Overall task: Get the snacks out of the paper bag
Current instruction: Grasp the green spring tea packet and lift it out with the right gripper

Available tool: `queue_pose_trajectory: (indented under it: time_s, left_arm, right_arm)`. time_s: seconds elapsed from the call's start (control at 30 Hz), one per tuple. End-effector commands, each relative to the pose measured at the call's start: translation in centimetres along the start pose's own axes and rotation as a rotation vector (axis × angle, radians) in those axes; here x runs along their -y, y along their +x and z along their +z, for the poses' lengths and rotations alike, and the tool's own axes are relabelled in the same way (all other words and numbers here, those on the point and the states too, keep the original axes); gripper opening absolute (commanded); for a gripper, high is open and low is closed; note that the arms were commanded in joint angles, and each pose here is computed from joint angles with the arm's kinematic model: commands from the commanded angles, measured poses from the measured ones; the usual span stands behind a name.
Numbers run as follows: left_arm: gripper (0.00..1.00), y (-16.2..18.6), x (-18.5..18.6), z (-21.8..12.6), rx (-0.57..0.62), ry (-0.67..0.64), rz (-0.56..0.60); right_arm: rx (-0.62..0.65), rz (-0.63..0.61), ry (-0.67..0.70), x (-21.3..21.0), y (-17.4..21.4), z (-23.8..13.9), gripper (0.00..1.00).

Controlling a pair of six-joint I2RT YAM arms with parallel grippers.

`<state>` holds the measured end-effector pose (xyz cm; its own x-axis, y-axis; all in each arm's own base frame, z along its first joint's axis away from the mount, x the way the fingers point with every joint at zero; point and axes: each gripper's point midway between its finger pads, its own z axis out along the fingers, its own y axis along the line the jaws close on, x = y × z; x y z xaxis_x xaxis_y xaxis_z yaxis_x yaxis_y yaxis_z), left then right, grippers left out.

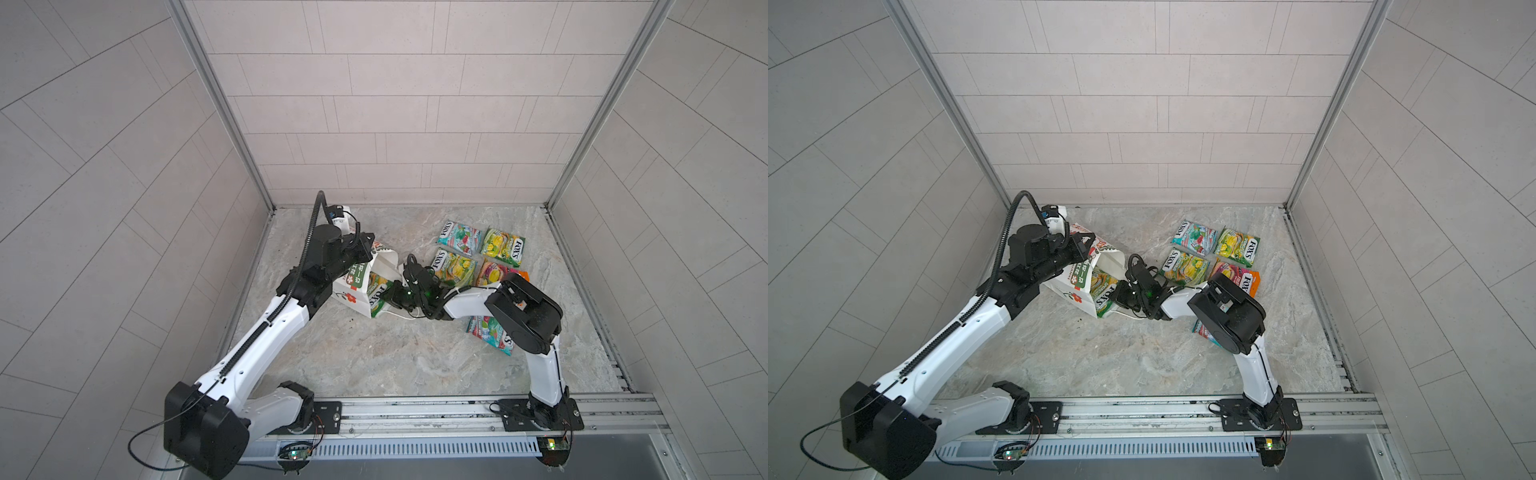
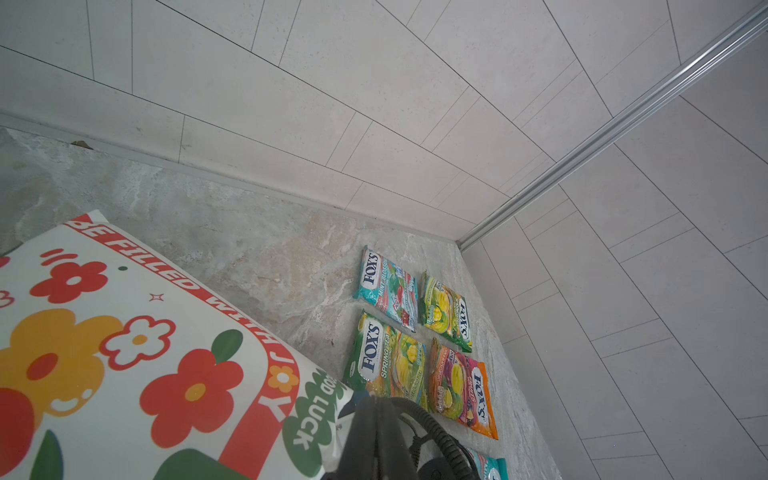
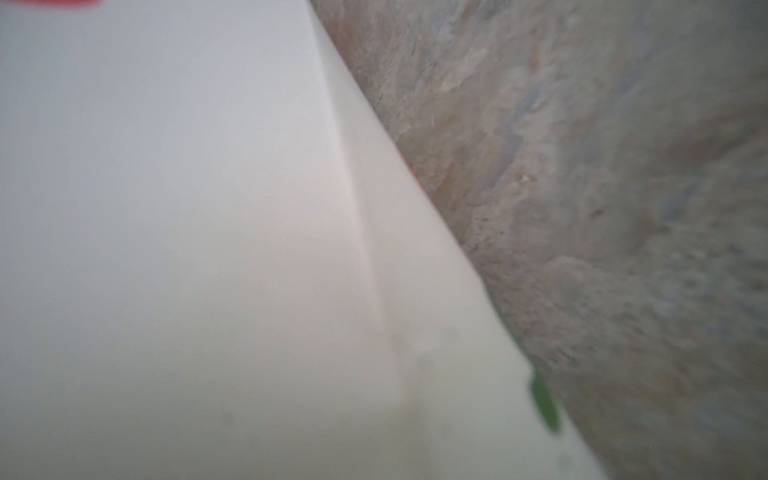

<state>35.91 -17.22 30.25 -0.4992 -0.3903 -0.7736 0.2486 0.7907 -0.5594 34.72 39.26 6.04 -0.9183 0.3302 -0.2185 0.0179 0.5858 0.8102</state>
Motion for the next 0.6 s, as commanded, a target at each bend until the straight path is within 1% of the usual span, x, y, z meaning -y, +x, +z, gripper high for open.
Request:
queue_pose_trajectory:
  time_s: [0.0,0.23,0.33,0.5,0.57]
  left_arm:
    - [0.0,-1.5,-0.5,-1.1,0.071,-0.038,0.027]
    - [0.0,-2.2,-1.8,-1.7,0.106,-0.111,0.052]
    - [0.0,-2.5,-2.1,-2.0,0.122,-0.13,0.052]
    - [0.0,-2.8,-2.5,-2.3,0.14,-0.148,0.057]
    - [0.0,-3.0,-2.7,-2.5,0.146,-0.155,0.057]
  right_arm:
    - [-0.004,-0.083,0.002,-1.9,-0.2,-2.7,0.0]
    - [-0.032,-0.228,0.031,-4.9,-0.3,-6.4,0.0]
    - [-0.022,-0.294,0.025,-6.6,-0.6,-8.5,0.0]
    - [0.008,-0.392,0.058,-8.1,-1.2,-11.9,0.0]
    - [0.024,-0.432,0.052,-8.9,-1.3,-13.2,0.0]
